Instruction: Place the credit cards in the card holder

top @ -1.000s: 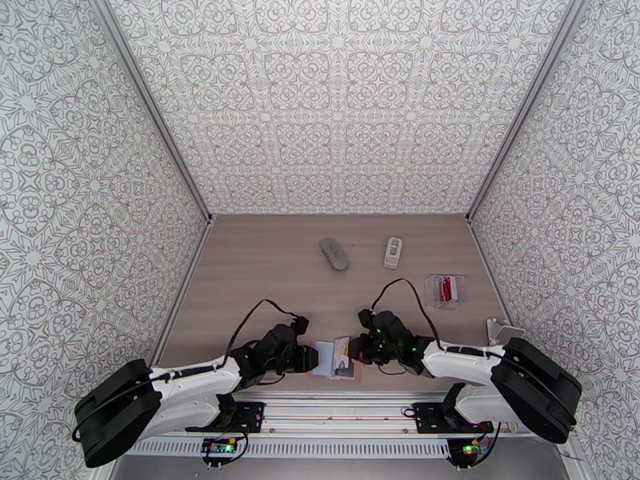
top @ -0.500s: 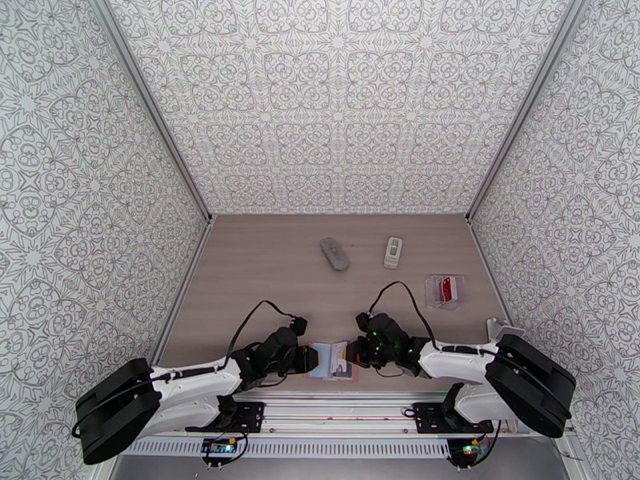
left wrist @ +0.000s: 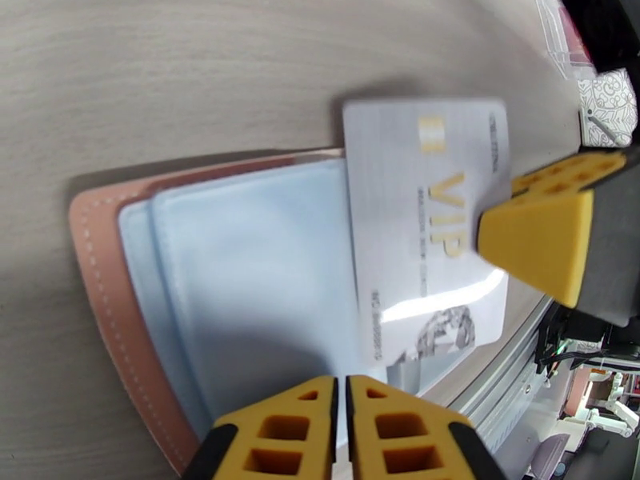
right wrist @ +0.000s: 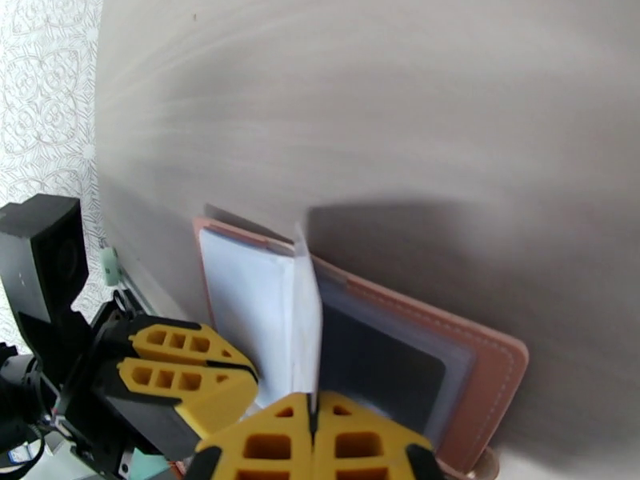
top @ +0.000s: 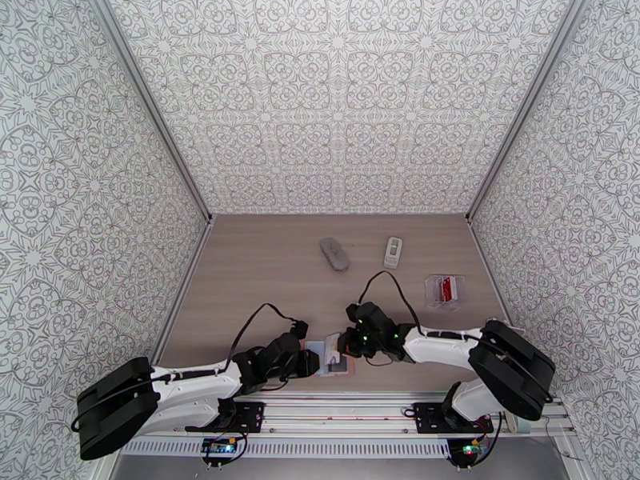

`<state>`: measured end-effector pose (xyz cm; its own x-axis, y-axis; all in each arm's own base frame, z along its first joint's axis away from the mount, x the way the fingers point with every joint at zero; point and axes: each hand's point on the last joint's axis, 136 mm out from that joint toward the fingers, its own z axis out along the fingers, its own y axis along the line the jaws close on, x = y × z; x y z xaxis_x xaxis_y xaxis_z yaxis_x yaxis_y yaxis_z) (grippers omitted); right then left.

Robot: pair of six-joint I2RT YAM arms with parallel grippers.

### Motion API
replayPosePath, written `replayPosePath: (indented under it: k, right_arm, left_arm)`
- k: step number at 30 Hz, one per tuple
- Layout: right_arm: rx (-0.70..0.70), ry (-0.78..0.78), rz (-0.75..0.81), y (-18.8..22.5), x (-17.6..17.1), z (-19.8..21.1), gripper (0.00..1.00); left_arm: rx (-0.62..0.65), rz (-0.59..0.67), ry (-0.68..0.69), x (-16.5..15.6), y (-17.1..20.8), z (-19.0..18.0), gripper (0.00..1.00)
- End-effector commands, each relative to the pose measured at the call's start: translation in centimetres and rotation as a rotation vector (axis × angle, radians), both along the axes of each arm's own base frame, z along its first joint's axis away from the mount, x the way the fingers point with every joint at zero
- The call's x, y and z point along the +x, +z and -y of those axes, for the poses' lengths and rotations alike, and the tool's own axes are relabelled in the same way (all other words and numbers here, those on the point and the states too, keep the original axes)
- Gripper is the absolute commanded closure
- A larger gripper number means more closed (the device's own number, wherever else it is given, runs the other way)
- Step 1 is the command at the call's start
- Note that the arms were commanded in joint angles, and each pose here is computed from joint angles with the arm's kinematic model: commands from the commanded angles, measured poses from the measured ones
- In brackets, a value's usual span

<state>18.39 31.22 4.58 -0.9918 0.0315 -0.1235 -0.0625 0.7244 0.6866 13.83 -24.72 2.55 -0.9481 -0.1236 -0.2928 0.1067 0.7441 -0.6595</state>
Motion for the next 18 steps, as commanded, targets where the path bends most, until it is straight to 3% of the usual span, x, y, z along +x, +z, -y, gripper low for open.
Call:
replayPosePath:
  k: [1, 9, 18]
  right_arm:
    - [-0.153, 0.06, 0.02, -1.3, -0.2, 1.4, 1.0]
    - [-0.133, 0.083, 0.049, 1.0, -0.2, 1.2, 1.0]
    - [-0.045, 0.06, 0.077, 5.0, -0.5, 1.0, 1.0]
  left_arm:
    - [-0.011, 0.016, 0.018, 0.2, 0.3, 0.1, 0.85]
    - [-0.03, 0.061, 0.025, 1.0, 2.2, -0.3, 0.85]
    - [-0.067, 0.064, 0.094, 2.0, 3.7, -3.4, 0.85]
